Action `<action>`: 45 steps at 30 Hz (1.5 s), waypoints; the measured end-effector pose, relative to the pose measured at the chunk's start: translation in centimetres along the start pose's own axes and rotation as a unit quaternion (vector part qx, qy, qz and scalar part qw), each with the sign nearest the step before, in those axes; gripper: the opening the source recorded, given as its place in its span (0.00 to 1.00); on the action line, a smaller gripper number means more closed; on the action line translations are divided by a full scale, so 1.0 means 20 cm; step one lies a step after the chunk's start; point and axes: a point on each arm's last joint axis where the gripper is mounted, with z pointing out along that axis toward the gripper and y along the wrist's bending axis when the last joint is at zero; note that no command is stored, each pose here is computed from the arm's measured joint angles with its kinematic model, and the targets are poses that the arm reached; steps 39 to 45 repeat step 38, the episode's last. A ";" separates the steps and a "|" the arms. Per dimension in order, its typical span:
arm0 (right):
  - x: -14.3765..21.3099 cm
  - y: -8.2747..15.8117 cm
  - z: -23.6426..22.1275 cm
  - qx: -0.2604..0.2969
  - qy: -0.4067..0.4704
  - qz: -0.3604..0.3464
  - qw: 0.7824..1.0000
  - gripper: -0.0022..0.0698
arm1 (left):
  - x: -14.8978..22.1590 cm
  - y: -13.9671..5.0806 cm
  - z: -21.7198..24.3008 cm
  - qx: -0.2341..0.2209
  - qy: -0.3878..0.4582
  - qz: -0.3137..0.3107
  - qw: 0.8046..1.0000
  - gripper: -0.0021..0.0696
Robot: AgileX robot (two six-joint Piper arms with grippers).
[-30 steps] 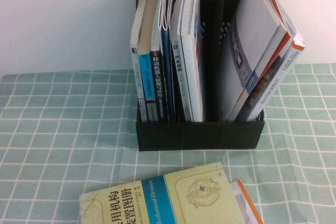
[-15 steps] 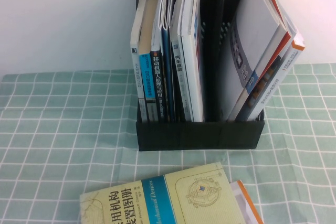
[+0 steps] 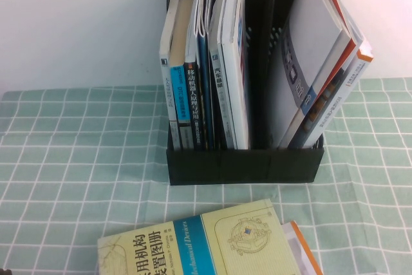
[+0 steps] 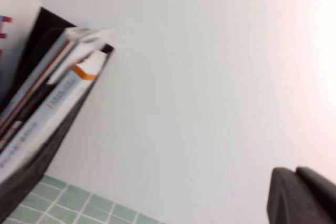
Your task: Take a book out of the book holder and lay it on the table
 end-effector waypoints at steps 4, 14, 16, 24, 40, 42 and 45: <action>0.13 0.02 -0.04 0.055 0.026 0.013 0.998 0.03 | 0.00 0.00 0.00 0.000 0.000 0.002 1.000 0.03; 0.38 0.13 -0.10 0.003 0.257 0.076 0.964 0.03 | 0.00 0.00 0.00 0.000 0.001 0.002 1.000 0.03; 0.38 0.13 -0.10 0.000 0.262 0.082 0.962 0.03 | 0.00 0.00 0.00 0.000 0.001 0.002 1.000 0.03; 0.38 0.13 -0.10 0.004 0.261 0.105 0.959 0.03 | 0.00 0.00 0.00 0.000 0.001 0.002 1.000 0.03; 0.38 0.13 -0.10 0.019 0.261 0.161 0.952 0.03 | 0.00 0.00 0.00 0.001 0.002 0.002 1.000 0.03; 0.38 0.13 -0.10 0.019 0.261 0.161 0.952 0.03 | 0.00 0.00 0.00 0.001 0.002 0.002 1.000 0.03; 0.38 0.13 -0.10 0.019 0.261 0.161 0.952 0.03 | 0.00 0.00 0.00 0.001 0.002 0.002 1.000 0.03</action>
